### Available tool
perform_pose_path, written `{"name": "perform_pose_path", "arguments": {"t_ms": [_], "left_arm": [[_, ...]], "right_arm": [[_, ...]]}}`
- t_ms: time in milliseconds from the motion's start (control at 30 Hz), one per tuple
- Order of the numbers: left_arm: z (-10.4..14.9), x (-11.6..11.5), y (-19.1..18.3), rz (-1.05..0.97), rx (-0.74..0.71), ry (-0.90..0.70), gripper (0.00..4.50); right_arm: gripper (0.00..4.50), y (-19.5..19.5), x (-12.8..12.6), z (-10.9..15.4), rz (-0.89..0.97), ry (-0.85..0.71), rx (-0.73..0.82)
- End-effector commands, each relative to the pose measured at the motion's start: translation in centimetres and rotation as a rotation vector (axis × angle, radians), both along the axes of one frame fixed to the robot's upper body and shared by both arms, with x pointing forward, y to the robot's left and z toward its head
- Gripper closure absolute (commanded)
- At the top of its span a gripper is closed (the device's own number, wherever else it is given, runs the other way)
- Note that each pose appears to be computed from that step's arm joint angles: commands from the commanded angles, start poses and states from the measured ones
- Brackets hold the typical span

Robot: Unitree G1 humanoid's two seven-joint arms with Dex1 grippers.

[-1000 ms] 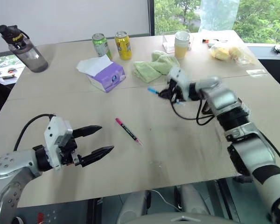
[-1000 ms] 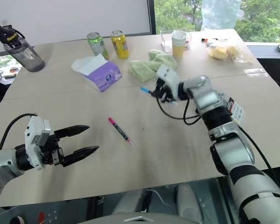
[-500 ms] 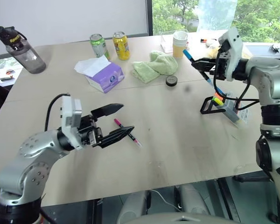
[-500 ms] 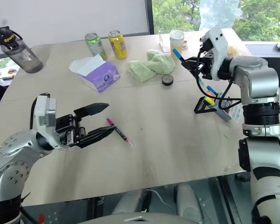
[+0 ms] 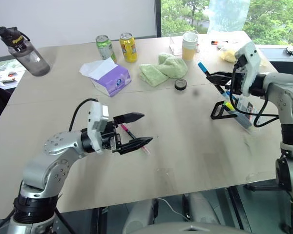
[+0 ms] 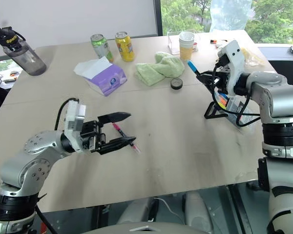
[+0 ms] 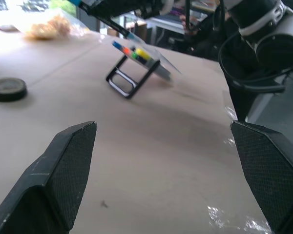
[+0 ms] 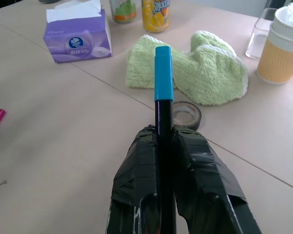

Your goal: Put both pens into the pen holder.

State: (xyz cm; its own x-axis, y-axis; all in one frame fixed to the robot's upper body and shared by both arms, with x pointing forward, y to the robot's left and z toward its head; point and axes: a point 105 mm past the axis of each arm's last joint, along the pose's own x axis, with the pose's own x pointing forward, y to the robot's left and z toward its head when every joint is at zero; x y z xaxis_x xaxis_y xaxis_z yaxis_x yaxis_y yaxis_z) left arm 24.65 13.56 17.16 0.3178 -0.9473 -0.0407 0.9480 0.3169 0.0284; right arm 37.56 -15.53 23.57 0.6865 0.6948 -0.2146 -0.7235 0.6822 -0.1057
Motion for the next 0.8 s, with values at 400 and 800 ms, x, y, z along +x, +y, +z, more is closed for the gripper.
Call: {"name": "perform_pose_path", "arguments": {"t_ms": [400, 800], "left_arm": [[0.6, 0.1, 0.1, -0.015, 0.028, -0.062, 0.0], [0.5, 0.0, 0.2, -0.008, 0.038, -0.066, 0.0]], "right_arm": [[4.43, -3.4, -0.7, -0.8, -0.012, -0.056, -0.006], [1.76, -5.9, -1.1, -1.4, -0.01, -0.051, -0.009]]}}
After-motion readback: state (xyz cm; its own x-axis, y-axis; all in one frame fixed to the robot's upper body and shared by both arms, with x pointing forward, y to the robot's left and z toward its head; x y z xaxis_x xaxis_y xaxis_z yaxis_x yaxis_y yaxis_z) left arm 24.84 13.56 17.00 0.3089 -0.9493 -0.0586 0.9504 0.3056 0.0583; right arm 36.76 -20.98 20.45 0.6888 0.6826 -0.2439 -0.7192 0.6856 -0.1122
